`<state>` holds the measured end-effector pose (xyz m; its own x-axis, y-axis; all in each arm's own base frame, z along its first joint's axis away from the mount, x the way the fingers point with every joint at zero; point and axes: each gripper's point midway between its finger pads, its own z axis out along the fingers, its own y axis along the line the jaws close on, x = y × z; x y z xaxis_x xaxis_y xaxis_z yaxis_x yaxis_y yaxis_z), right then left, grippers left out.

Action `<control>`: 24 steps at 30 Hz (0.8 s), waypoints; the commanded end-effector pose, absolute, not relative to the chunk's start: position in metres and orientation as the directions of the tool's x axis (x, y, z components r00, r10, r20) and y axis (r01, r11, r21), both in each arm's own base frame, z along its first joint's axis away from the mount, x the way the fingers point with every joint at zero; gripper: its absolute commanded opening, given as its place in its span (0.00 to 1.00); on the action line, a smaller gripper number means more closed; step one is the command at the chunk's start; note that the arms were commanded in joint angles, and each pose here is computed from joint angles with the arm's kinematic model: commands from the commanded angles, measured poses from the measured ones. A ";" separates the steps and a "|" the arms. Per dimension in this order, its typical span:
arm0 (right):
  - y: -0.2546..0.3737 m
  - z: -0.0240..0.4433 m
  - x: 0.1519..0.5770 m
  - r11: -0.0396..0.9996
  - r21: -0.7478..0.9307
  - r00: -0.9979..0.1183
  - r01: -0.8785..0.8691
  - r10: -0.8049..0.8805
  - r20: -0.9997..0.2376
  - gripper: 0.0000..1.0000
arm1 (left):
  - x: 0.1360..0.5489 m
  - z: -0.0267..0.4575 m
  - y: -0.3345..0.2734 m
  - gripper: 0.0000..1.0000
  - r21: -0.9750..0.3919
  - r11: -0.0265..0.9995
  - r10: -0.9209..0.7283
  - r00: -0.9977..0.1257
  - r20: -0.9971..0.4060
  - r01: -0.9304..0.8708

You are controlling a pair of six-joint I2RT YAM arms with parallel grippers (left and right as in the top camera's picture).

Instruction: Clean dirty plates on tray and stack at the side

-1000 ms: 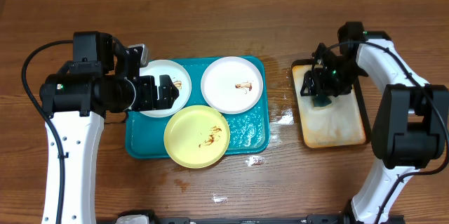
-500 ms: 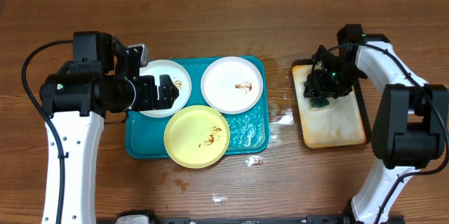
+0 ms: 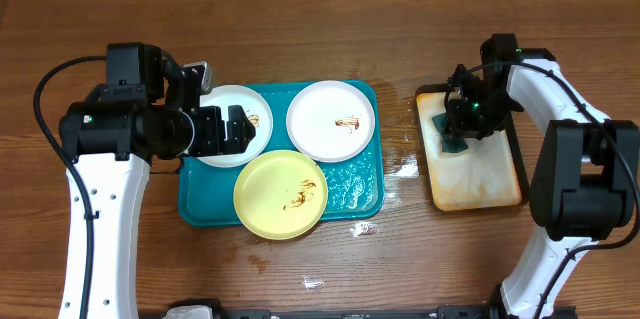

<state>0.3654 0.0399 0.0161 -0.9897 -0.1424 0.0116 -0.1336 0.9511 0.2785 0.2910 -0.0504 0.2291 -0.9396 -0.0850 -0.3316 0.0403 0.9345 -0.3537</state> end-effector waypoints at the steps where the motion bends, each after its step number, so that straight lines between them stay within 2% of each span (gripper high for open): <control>1: 0.038 0.032 0.375 0.955 0.265 -0.991 -0.131 -0.125 -0.041 0.19 | 0.293 0.231 -0.055 1.00 -0.365 0.928 -0.064 -0.938 -0.340 0.069; 3: 0.036 0.032 0.376 0.960 0.254 -0.993 -0.115 -0.108 -0.040 0.06 | 0.293 0.231 -0.055 1.00 -0.365 0.928 -0.064 -0.938 -0.340 0.069; 4: 0.036 0.032 0.376 0.960 0.254 -0.993 -0.116 -0.109 -0.041 0.04 | 0.293 0.231 -0.055 1.00 -0.365 0.928 -0.064 -0.938 -0.340 0.069; 11: 0.032 0.032 0.380 0.971 0.231 -0.998 -0.064 -0.056 -0.039 0.04 | 0.293 0.231 -0.055 1.00 -0.365 0.928 -0.064 -0.938 -0.340 0.069; 12: 0.030 0.032 0.381 0.974 0.223 -0.998 -0.048 -0.041 -0.039 0.04 | 0.293 0.231 -0.055 0.96 -0.365 0.928 -0.064 -0.938 -0.341 0.069; 14: 0.029 0.036 0.384 0.975 0.218 -0.999 -0.033 -0.025 -0.042 0.04 | 0.294 0.231 -0.055 0.77 -0.364 0.929 -0.064 -0.937 -0.344 0.071; 15: 0.029 0.040 0.387 0.976 0.218 -0.999 -0.027 -0.017 -0.047 0.04 | 0.295 0.231 -0.055 0.65 -0.364 0.929 -0.064 -0.936 -0.347 0.071; 16: 0.029 0.045 0.390 0.976 0.215 -0.999 -0.020 -0.010 -0.051 0.04 | 0.295 0.232 -0.055 0.49 -0.364 0.929 -0.064 -0.935 -0.349 0.072; 17: 0.029 0.051 0.392 0.976 0.215 -0.998 -0.019 -0.007 -0.056 0.04 | 0.296 0.232 -0.055 0.23 -0.363 0.929 -0.064 -0.934 -0.352 0.073; 18: 0.029 0.062 0.397 0.976 0.214 -0.998 -0.021 -0.006 -0.069 0.04 | 0.297 0.232 -0.055 0.04 -0.363 0.929 -0.064 -0.931 -0.358 0.076; 24: 0.028 0.112 0.414 0.976 0.218 -0.991 0.023 0.051 -0.126 0.04 | 0.301 0.234 -0.055 0.04 -0.362 0.929 -0.067 -0.926 -0.371 0.078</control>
